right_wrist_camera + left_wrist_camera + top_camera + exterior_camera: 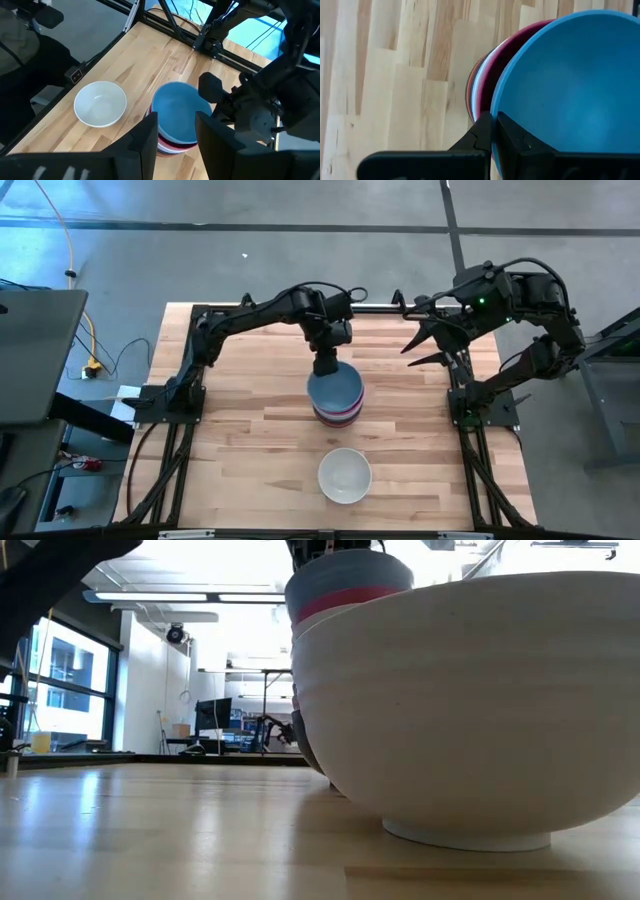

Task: Nest bowls inside each other
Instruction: Stack the blue bowl on the pink bowl, then stack the white bowl on the blue bowl

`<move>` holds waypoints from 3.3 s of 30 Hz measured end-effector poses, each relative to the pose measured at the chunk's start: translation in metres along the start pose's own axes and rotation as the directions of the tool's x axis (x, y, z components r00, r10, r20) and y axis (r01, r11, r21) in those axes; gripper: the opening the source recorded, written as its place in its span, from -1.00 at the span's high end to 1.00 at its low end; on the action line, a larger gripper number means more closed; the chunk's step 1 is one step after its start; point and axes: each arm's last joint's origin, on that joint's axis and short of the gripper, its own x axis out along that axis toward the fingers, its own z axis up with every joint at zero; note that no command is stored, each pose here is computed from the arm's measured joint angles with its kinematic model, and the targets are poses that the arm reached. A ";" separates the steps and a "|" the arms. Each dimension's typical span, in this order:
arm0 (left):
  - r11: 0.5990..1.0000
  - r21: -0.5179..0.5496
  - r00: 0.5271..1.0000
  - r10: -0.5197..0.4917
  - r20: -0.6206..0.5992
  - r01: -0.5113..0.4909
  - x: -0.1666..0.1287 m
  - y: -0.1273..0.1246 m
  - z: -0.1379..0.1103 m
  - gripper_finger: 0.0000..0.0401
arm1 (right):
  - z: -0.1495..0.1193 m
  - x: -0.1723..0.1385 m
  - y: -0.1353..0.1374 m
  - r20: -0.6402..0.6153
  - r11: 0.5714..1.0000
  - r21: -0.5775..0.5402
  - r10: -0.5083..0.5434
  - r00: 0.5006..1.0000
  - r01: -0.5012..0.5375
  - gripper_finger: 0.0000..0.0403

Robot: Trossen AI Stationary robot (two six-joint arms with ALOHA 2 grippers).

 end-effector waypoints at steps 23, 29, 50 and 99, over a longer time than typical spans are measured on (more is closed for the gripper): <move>1.000 0.004 1.000 -0.005 -0.028 0.006 0.006 0.004 -0.001 0.88 | 0.000 0.000 0.000 0.000 1.000 0.024 0.001 1.000 -0.001 0.39; 1.000 0.007 1.000 -0.013 -0.018 0.013 0.006 0.003 0.000 0.70 | 0.000 0.000 0.000 -0.002 1.000 0.024 0.002 1.000 -0.001 0.39; 0.987 0.158 0.996 -0.022 0.087 0.008 -0.066 -0.019 -0.018 0.09 | -0.036 0.057 0.000 -0.182 0.926 0.377 0.107 0.977 -0.031 0.39; 0.880 0.374 0.755 -0.028 0.656 -0.292 -0.263 -0.104 -0.209 0.06 | -0.133 0.299 0.151 -0.445 0.404 0.848 0.194 0.874 0.342 0.39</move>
